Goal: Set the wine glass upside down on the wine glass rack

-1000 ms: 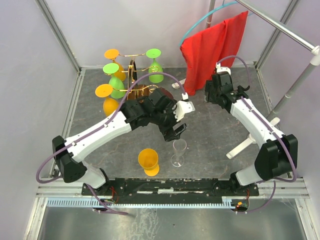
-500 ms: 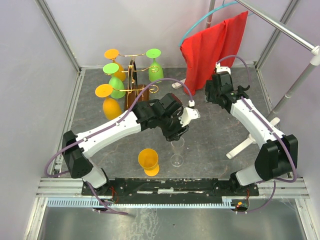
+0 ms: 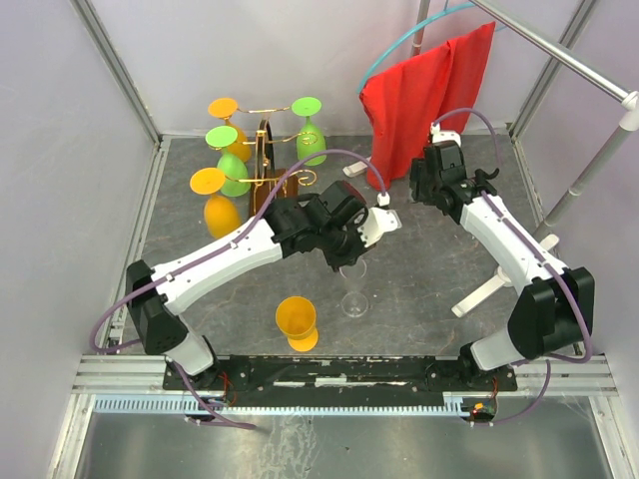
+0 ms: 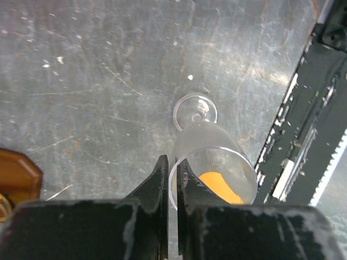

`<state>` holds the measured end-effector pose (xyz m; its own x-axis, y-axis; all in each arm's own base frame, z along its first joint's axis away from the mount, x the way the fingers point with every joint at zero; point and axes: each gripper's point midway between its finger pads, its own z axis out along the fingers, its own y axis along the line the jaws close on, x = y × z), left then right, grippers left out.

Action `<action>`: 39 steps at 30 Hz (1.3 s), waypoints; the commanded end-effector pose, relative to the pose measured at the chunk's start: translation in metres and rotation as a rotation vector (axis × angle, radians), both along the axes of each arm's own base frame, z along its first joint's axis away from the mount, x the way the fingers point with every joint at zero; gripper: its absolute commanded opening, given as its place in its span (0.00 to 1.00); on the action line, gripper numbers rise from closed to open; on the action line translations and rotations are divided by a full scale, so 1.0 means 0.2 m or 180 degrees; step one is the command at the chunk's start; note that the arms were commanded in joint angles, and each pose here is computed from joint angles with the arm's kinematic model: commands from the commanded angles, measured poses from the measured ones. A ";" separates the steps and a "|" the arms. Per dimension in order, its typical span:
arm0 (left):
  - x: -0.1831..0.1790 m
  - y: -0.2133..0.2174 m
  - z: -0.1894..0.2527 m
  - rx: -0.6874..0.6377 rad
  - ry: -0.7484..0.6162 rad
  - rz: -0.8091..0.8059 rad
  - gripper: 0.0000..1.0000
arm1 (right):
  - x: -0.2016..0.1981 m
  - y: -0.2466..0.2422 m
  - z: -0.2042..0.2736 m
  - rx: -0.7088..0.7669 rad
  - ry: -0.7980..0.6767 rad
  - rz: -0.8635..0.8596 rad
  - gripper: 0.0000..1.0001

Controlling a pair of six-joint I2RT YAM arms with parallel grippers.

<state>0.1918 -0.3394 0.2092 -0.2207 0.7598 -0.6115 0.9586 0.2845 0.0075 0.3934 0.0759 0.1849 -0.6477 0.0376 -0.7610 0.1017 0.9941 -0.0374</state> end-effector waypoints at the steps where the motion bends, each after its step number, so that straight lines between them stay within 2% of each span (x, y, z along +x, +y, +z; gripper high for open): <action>1: 0.11 -0.03 0.26 -0.0302 -0.0520 0.0097 0.03 | 0.08 0.00 0.14 0.0174 -0.0235 -0.0125 0.75; 5: 0.15 -0.01 0.48 -0.0569 -0.0893 0.0154 0.03 | 0.09 -0.04 0.19 0.0288 -0.0212 -0.0252 0.80; 8: 0.20 0.03 0.72 -0.0907 -0.1320 0.0295 0.03 | 0.08 -0.04 0.25 0.0451 -0.0198 -0.0290 0.83; 12: 0.32 0.20 1.14 -0.1402 -0.2011 0.1005 0.03 | 0.07 -0.02 0.37 0.0825 -0.0215 -0.0239 0.86; 15: 0.30 0.31 1.46 -0.1888 -0.2358 0.1243 0.03 | 0.07 -0.01 0.47 0.1056 -0.0278 -0.0184 0.86; 19: 0.28 0.39 1.67 -0.2430 -0.2866 0.1314 0.03 | 0.06 0.01 0.63 0.1292 -0.0407 -0.0137 0.86; 23: 0.29 0.41 1.66 -0.2682 -0.3251 0.1345 0.03 | 0.02 0.12 0.86 0.1855 -0.0776 0.0056 0.86; 26: 0.32 0.37 1.63 -0.2710 -0.3395 0.1337 0.03 | 0.00 0.27 1.07 0.2628 -0.1032 0.0308 0.85; 29: 0.27 0.34 1.65 -0.3136 -0.3556 0.1155 0.03 | -0.02 0.44 1.23 0.3517 -0.1118 0.0711 0.83; 31: 0.26 0.34 1.65 -0.3282 -0.3627 0.1191 0.03 | -0.04 0.53 1.32 0.3952 -0.1130 0.0975 0.80; 39: 0.31 0.33 1.61 -0.3437 -0.3883 0.1333 0.03 | -0.11 0.59 1.49 0.4044 -0.1407 0.1282 0.79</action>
<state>0.2708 -0.3012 0.4607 0.5110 0.0869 -0.8552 0.4872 0.7903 0.3714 0.3882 0.1830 0.4308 -0.5234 0.7065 -0.4764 -0.2705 0.3924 0.8791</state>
